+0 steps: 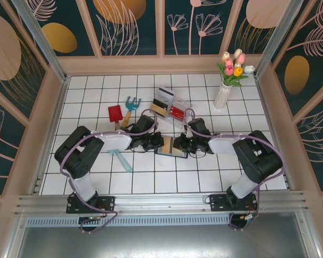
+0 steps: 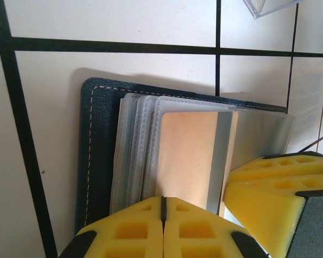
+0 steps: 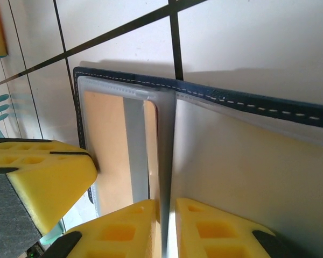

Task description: Take the credit cards out of the card holder

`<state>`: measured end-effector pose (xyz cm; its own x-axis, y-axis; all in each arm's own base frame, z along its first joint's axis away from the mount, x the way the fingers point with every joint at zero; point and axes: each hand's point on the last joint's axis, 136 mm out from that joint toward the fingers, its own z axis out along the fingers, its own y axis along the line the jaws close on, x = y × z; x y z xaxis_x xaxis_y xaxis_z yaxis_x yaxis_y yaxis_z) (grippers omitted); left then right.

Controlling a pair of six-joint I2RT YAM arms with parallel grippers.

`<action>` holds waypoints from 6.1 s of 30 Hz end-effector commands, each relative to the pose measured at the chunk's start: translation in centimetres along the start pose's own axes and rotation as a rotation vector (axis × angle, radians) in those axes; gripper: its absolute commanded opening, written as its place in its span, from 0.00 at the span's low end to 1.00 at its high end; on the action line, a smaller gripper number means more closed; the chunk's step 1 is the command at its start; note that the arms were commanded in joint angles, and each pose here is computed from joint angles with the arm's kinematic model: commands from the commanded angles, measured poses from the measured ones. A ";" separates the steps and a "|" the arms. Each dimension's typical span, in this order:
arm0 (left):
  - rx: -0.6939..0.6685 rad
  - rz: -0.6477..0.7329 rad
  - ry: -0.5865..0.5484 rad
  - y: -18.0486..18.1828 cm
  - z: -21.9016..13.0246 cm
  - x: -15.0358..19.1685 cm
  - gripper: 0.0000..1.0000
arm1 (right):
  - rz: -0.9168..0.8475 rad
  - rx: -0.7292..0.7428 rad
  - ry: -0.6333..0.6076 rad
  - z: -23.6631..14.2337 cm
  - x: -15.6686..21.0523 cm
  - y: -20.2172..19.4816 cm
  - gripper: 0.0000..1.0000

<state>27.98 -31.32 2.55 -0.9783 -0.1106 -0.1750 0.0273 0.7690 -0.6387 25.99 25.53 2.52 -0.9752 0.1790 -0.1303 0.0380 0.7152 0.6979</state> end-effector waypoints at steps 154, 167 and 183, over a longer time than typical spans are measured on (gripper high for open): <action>0.792 -0.077 -0.387 -12.2 -21.7 -12.7 0.00 | -0.206 -0.915 -0.267 -13.5 -7.9 24.1 0.21; 0.774 -0.101 -0.348 -11.7 -20.3 -12.9 0.27 | -0.204 -0.830 -0.261 -11.8 -8.5 23.9 0.00; 0.218 -0.092 -0.419 1.9 -16.7 -13.8 0.98 | -0.802 -0.154 -0.251 -6.3 -12.0 18.4 0.00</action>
<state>38.48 -20.19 18.55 -0.8199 -0.4760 -0.3181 0.0566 0.4856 -0.8724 36.54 33.22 25.61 -0.6668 0.0384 -0.7443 -0.6311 0.5020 0.5913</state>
